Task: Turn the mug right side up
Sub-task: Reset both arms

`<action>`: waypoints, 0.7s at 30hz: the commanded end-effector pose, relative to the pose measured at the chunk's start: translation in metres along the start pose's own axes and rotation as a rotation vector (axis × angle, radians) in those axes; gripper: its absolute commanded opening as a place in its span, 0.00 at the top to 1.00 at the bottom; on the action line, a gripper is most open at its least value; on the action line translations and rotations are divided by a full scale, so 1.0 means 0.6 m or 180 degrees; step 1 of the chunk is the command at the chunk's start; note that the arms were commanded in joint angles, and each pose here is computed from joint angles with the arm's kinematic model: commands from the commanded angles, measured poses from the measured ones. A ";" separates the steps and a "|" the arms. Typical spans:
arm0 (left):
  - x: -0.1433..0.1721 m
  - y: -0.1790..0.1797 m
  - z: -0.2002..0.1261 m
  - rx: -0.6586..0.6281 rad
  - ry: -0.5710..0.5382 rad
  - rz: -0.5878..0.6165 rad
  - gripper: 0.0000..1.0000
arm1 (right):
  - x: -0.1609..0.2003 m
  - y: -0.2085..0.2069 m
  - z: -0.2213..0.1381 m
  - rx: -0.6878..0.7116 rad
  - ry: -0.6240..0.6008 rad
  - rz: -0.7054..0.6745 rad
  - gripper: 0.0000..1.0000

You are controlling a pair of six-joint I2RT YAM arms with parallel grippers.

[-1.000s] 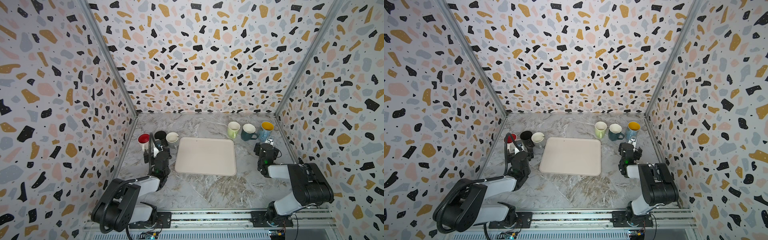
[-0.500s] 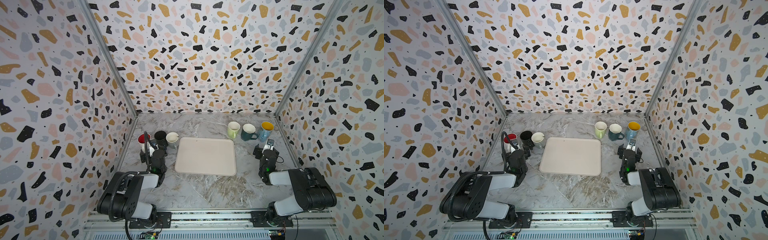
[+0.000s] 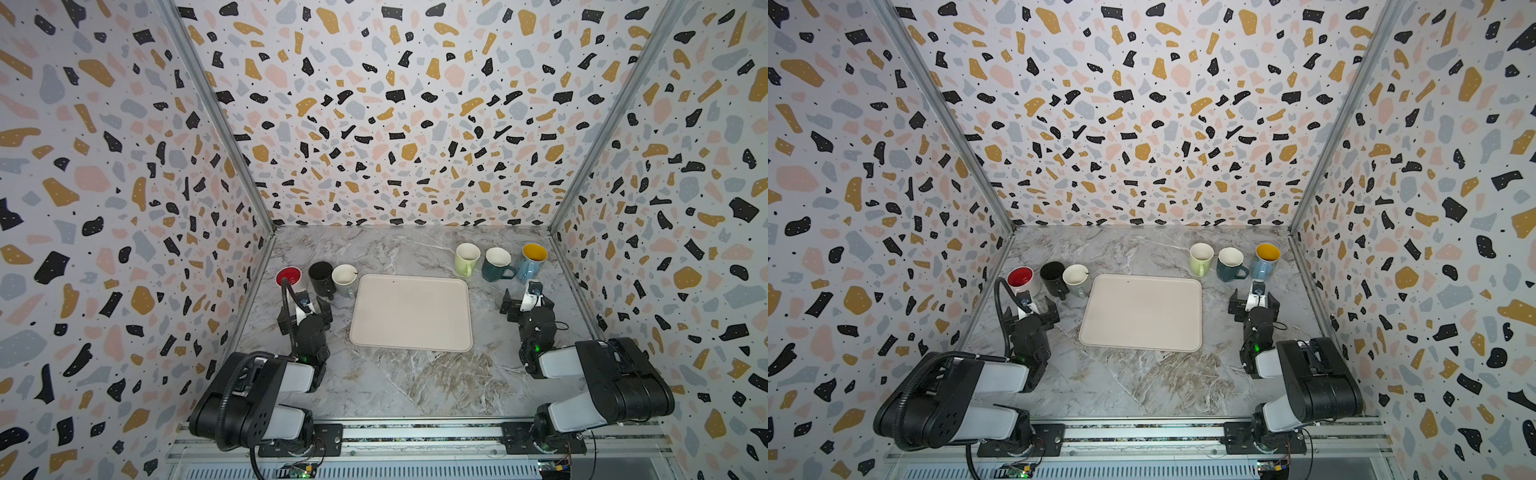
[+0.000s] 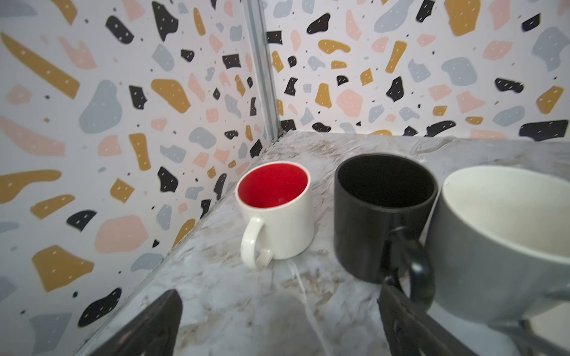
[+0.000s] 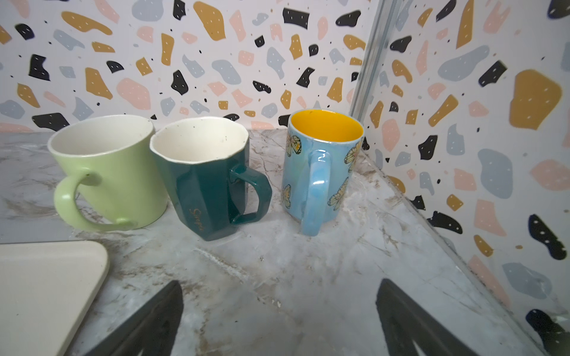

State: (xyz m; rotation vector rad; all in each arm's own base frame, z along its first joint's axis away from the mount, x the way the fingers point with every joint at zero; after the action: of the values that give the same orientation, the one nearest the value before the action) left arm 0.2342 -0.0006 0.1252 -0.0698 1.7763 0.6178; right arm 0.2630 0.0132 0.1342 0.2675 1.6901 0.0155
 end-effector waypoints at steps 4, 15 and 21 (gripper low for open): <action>-0.036 0.007 0.009 -0.0004 -0.0362 -0.0276 0.00 | -0.010 0.001 -0.010 -0.0133 -0.0237 0.0032 0.01; -0.037 0.008 0.009 0.0018 -0.0303 -0.0264 0.00 | -0.010 0.004 -0.002 -0.0150 -0.0169 0.0022 0.01; -0.037 0.007 0.010 0.0021 -0.0302 -0.0262 0.00 | -0.010 0.004 -0.001 -0.0152 -0.0169 0.0018 0.01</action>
State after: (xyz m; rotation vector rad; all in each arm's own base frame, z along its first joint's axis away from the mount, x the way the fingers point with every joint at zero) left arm 0.2414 -0.0014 0.1330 -0.0593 1.7471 0.5705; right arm 0.2582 0.0145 0.1321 0.2409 1.6769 0.0476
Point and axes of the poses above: each gripper's point midway between its finger pads, its own z axis out along the fingers, its own y axis along the line the jaws close on, x = y × z, the point moved 10 cm from there along -z, back along the fingers, and after that the axes turned 14 degrees about z, right-handed, at the moved point
